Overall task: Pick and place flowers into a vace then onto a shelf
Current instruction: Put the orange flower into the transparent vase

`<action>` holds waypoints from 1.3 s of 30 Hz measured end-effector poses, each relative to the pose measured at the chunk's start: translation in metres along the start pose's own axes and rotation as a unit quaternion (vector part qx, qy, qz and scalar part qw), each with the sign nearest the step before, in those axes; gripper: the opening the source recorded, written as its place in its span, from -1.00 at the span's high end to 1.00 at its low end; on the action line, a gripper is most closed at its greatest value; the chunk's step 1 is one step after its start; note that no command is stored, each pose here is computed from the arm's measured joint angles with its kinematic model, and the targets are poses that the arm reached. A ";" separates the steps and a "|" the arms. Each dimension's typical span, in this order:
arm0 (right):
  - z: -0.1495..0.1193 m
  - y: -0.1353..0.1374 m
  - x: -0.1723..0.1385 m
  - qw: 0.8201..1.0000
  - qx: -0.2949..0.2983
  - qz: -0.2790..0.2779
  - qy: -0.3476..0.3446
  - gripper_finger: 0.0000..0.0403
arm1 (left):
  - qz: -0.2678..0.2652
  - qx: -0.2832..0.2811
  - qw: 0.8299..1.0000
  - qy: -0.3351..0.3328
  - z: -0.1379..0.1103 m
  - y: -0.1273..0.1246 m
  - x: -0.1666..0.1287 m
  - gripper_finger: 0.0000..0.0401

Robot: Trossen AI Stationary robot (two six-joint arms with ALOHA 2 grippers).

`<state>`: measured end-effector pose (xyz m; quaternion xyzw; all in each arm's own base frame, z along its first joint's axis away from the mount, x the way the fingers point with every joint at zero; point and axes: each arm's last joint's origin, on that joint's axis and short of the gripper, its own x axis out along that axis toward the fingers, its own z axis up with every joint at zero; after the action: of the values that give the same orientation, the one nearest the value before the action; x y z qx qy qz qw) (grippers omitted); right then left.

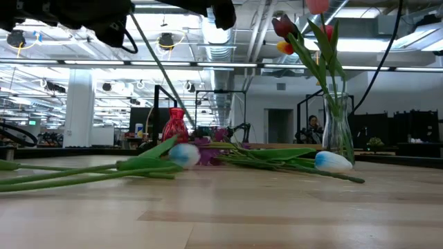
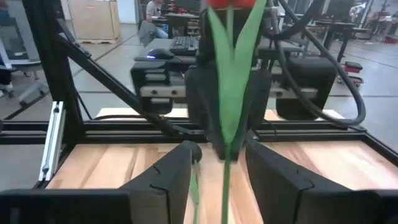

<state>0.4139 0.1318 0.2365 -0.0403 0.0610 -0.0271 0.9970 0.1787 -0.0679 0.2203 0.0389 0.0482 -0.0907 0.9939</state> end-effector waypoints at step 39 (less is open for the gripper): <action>-0.010 0.004 -0.002 0.999 -0.002 0.005 0.052 0.94 | -0.008 0.023 0.997 0.076 0.002 -0.012 0.057 0.97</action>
<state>0.4107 0.1350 0.2263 -0.0406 0.1127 -0.0235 0.9925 0.2324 -0.0903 0.2158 0.0683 0.1220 -0.0967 0.9854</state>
